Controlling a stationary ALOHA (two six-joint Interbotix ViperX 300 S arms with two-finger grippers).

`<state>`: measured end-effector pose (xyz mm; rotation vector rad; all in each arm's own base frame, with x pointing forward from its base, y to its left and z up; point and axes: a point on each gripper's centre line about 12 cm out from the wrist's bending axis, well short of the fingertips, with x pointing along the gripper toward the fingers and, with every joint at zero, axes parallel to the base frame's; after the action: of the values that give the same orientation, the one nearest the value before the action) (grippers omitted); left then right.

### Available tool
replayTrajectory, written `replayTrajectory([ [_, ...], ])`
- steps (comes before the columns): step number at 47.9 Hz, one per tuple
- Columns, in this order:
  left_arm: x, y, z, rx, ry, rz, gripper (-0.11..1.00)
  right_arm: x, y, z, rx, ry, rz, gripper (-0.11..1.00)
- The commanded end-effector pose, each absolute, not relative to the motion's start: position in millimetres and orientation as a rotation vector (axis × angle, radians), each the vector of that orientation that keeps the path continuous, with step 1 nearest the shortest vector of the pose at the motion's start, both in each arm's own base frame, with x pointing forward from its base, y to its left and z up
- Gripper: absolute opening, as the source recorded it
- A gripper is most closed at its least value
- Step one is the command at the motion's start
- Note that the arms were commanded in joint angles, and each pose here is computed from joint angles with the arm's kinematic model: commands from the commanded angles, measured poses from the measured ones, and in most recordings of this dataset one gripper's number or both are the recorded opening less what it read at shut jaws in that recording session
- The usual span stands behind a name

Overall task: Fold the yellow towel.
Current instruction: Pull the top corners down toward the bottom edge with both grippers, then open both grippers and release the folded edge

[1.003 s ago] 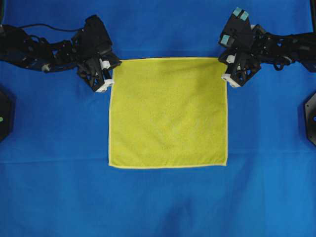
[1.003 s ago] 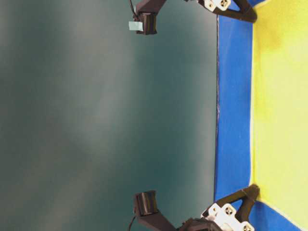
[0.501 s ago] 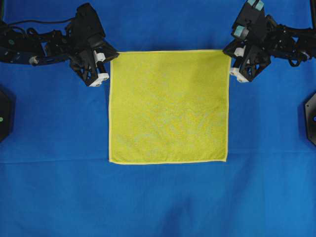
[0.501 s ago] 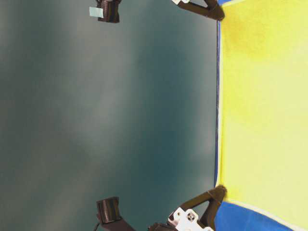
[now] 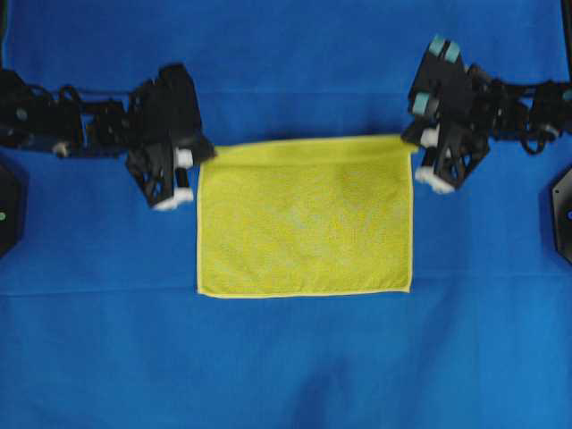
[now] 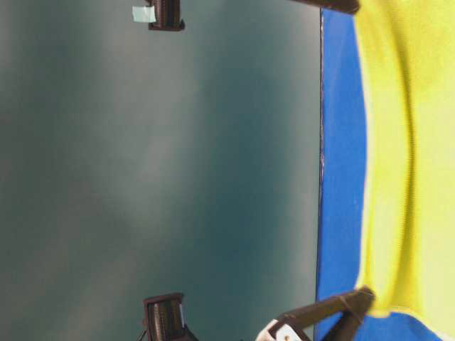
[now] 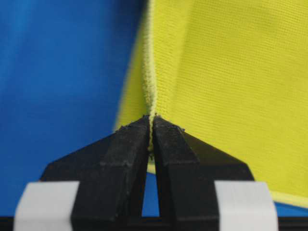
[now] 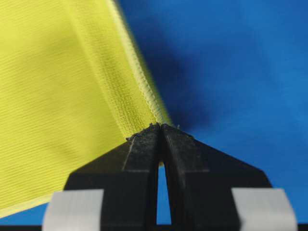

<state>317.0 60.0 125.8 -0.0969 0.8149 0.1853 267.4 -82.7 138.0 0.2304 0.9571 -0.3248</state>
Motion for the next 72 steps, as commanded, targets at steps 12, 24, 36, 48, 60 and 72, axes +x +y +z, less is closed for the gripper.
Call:
replayTrajectory([
  [12, 323, -18, 129, -0.120, 0.809, 0.009, 0.01, 277, -18, 140, 0.280, 0.954, -0.194, 0.02],
  [24, 317, -57, 123, -0.145, 0.837, -0.070, 0.01, 275, 20, 138, 0.328, 0.969, -0.130, 0.02],
  [36, 319, -76, 123, -0.159, 0.811, -0.113, 0.01, 274, 35, 137, 0.347, 0.979, -0.105, 0.02],
  [48, 322, -77, 119, -0.161, 0.796, -0.116, 0.01, 277, 35, 135, 0.351, 0.967, -0.104, 0.03],
  [60, 322, -77, 120, -0.166, 0.792, -0.116, 0.09, 276, 42, 136, 0.340, 0.974, -0.083, 0.34],
  [72, 317, -88, 126, -0.193, 0.791, -0.135, 0.79, 273, 60, 144, 0.366, 0.957, -0.043, 0.62],
])
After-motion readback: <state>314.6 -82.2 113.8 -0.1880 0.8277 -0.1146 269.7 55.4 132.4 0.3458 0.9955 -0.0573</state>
